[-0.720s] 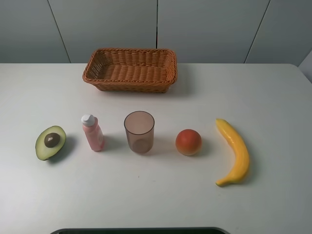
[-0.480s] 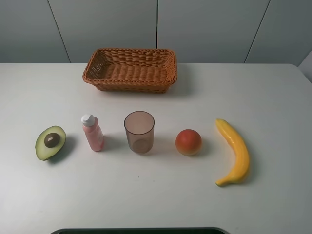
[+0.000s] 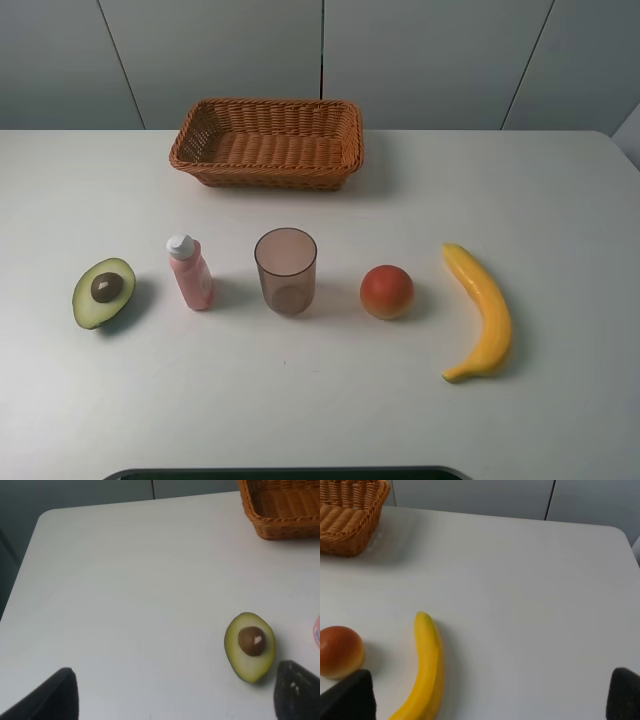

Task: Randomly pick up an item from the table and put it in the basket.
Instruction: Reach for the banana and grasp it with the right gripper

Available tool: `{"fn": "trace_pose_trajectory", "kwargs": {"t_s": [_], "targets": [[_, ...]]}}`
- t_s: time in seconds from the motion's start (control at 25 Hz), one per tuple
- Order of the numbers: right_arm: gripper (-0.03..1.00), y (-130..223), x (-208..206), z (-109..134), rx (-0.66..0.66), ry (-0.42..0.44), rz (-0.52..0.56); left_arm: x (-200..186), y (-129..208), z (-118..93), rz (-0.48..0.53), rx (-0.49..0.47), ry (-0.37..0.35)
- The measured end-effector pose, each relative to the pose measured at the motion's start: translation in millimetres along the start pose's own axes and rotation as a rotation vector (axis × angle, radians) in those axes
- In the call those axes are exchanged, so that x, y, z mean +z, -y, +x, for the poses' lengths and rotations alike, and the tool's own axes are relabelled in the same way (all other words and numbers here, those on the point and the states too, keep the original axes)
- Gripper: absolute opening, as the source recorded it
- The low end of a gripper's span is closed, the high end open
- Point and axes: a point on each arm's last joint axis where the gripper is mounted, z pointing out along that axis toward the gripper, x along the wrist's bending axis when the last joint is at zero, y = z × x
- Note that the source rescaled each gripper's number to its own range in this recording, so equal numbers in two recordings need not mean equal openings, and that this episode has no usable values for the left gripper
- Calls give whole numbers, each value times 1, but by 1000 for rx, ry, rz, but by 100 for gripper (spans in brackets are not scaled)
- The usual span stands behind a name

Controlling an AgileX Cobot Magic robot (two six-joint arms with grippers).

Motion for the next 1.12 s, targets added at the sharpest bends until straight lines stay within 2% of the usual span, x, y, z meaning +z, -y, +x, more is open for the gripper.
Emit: {"fn": "trace_pose_trajectory", "kwargs": {"t_s": [0.76,0.96,1.12], "targets": [[100,0,0,0,0,0,0,0,0,0,0,0,0],[100,1,0,-2,24,24,4,0,0,0,0,0,0],[100,-9,1,-3,3,12,94,0,0,0,0,0,0]]}}
